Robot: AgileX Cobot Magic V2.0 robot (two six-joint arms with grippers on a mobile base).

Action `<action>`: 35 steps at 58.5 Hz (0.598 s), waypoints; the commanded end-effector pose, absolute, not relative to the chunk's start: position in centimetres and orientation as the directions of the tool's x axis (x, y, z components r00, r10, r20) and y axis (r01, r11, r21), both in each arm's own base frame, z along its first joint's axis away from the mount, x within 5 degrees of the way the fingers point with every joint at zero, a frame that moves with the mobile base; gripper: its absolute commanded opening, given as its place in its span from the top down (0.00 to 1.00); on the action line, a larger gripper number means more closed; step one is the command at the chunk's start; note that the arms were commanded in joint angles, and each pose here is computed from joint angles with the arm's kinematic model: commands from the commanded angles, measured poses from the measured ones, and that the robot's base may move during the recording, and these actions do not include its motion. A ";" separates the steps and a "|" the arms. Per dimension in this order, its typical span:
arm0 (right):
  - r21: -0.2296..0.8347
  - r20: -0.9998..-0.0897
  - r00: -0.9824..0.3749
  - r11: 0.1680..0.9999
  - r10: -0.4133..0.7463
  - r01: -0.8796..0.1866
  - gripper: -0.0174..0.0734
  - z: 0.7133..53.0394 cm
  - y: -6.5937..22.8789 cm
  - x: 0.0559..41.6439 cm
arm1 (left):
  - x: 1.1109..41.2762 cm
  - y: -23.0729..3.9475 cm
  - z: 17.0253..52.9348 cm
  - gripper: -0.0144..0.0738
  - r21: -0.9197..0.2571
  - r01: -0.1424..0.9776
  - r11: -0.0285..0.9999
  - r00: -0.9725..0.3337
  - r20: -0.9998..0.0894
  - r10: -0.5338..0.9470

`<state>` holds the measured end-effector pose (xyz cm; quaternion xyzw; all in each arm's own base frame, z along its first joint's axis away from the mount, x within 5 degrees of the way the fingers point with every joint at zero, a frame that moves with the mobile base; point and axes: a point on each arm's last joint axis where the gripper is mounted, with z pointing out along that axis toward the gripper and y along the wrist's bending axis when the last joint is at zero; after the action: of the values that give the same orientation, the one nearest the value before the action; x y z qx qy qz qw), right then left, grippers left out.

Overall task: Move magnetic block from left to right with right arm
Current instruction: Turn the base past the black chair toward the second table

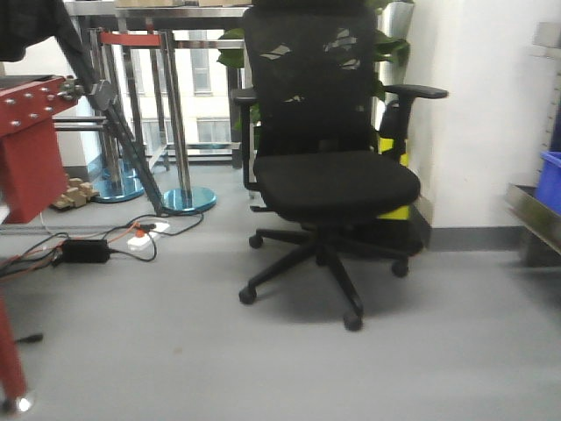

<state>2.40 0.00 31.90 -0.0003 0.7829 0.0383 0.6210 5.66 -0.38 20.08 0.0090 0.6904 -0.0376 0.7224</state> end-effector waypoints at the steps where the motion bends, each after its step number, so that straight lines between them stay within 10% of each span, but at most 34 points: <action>1: 0.048 -0.991 -0.128 0.997 0.041 -0.053 0.62 33.5 0.0 2.5 | 5.6 -0.3 20.5 0.98 -0.050 0.065 0.997 0.121 -0.991 -0.057; 35: 0.048 -0.991 -0.128 0.998 0.041 -0.052 0.62 33.5 0.0 2.5 | 5.6 -0.3 20.5 0.98 -0.050 0.065 0.997 0.121 -0.991 -0.057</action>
<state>2.40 0.00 31.90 -0.0003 0.7829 0.0383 0.6210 5.66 -0.38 20.08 0.0090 0.6904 -0.0376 0.7224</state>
